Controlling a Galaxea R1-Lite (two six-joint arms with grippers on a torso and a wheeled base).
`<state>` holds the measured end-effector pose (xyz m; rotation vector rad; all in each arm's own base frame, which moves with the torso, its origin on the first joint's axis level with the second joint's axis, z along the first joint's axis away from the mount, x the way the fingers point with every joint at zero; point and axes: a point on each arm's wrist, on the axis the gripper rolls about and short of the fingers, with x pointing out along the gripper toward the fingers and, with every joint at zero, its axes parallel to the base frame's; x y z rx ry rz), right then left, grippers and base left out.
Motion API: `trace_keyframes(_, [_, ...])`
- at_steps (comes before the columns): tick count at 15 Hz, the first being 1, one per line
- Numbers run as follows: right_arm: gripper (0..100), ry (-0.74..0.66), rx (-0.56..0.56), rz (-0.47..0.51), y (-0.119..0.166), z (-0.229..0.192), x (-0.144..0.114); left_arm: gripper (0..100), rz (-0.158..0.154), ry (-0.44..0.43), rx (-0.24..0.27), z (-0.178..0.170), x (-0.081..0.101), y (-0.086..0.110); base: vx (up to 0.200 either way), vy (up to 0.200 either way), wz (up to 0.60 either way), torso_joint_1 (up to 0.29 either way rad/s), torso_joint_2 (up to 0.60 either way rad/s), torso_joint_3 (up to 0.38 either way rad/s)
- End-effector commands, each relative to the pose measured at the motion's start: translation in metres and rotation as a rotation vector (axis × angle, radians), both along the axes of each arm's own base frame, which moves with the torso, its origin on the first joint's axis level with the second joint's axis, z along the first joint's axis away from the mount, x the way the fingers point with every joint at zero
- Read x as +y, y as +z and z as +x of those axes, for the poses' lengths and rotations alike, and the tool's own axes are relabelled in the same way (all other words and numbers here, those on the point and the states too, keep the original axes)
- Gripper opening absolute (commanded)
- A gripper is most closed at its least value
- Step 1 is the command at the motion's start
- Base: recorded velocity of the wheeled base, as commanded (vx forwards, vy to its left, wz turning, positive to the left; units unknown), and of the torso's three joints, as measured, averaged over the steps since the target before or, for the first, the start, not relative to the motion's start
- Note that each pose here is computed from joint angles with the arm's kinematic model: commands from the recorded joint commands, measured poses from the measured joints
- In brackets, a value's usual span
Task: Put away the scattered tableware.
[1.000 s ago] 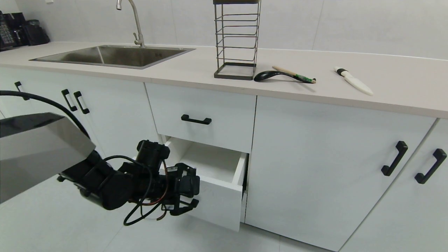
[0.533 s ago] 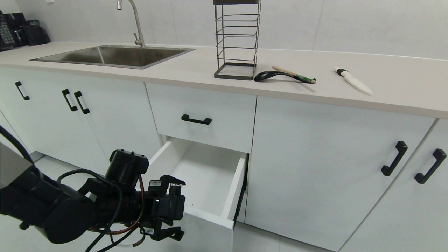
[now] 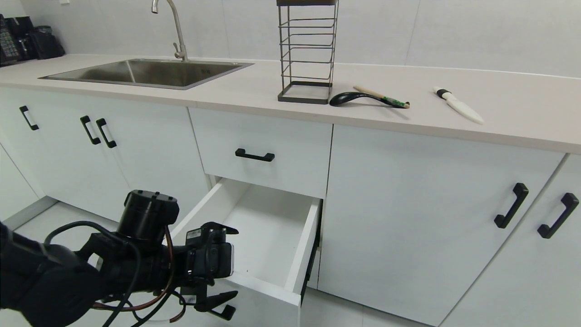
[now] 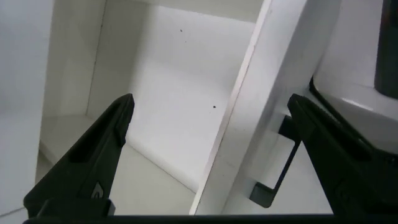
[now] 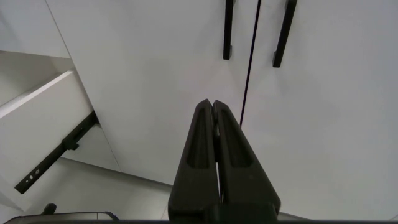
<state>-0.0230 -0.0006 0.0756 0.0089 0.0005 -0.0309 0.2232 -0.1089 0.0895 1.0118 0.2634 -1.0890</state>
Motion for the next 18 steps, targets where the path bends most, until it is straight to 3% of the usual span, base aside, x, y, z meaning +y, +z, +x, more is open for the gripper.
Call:
trace_keyframes(1, [0, 0.000, 0.002, 0.000, 0.000, 0.000, 0.000, 100, -0.019, 0.024, -0.019, -0.009, 0.008, 0.007, 0.000, 0.000, 0.00, 0.000, 0.00, 0.000])
trace_keyframes(5, [0, 0.000, 0.001, 0.000, 0.000, 0.000, 0.000, 100, -0.014, 0.032, 0.001, -0.007, 0.009, -0.003, 0.000, 0.000, 0.00, 0.000, 0.00, 0.000])
trace_keyframes(7, [0, 0.000, 0.001, 0.000, 0.000, 0.000, 0.000, 100, -0.061, 0.093, -0.028, 0.005, 0.013, 0.005, 0.000, 0.000, 0.00, 0.000, 0.00, 0.000])
trace_keyframes(10, [0, 0.000, 0.002, 0.000, 0.000, 0.000, 0.000, 100, -0.170, 0.145, -0.042, -0.011, 0.015, 0.025, 0.000, 0.000, 0.00, 0.000, 0.00, 0.000])
trace_keyframes(11, [0, 0.000, 0.002, 0.000, 0.000, 0.000, 0.000, 100, -0.170, 0.145, -0.042, -0.011, 0.015, 0.025, 0.000, 0.000, 0.00, 0.000, 0.00, 0.000])
trace_keyframes(12, [0, 0.000, 0.001, 0.000, 0.000, 0.000, 0.000, 100, -0.307, 0.168, -0.055, -0.036, 0.015, 0.050, 0.000, 0.000, 0.00, 0.000, 0.00, 0.000])
trace_keyframes(13, [0, 0.000, 0.002, 0.000, 0.000, 0.000, 0.000, 100, -0.418, 0.218, -0.046, -0.052, 0.023, 0.064, 0.000, 0.000, 0.00, 0.000, 0.00, 0.000])
trace_keyframes(14, [0, 0.000, 0.001, 0.000, 0.000, 0.000, 0.000, 100, -0.494, 0.250, -0.047, -0.064, 0.030, 0.071, 0.000, 0.000, 0.00, 0.000, 0.00, 0.000])
trace_keyframes(15, [0, 0.000, 0.002, 0.000, 0.000, 0.000, 0.000, 100, -0.645, 0.278, -0.090, -0.098, 0.045, 0.082, 0.000, 0.000, 0.00, 0.000, 0.00, 0.000])
trace_keyframes(16, [0, 0.000, 0.001, 0.000, 0.000, 0.000, 0.000, 100, -0.735, 0.269, -0.154, -0.127, 0.058, 0.088, 0.000, 0.000, 0.00, 0.000, 0.00, 0.000])
trace_keyframes(17, [0, 0.000, 0.002, 0.000, 0.000, 0.000, 0.000, 100, -0.789, 0.263, -0.218, -0.147, 0.068, 0.092, 0.000, 0.000, 0.00, 0.000, 0.00, 0.000])
trace_keyframes(18, [0, 0.000, 0.001, 0.000, 0.000, 0.000, 0.000, 100, -0.869, 0.322, -0.328, -0.175, 0.084, 0.093, 0.000, 0.000, 0.00, 0.000, 0.00, 0.000])
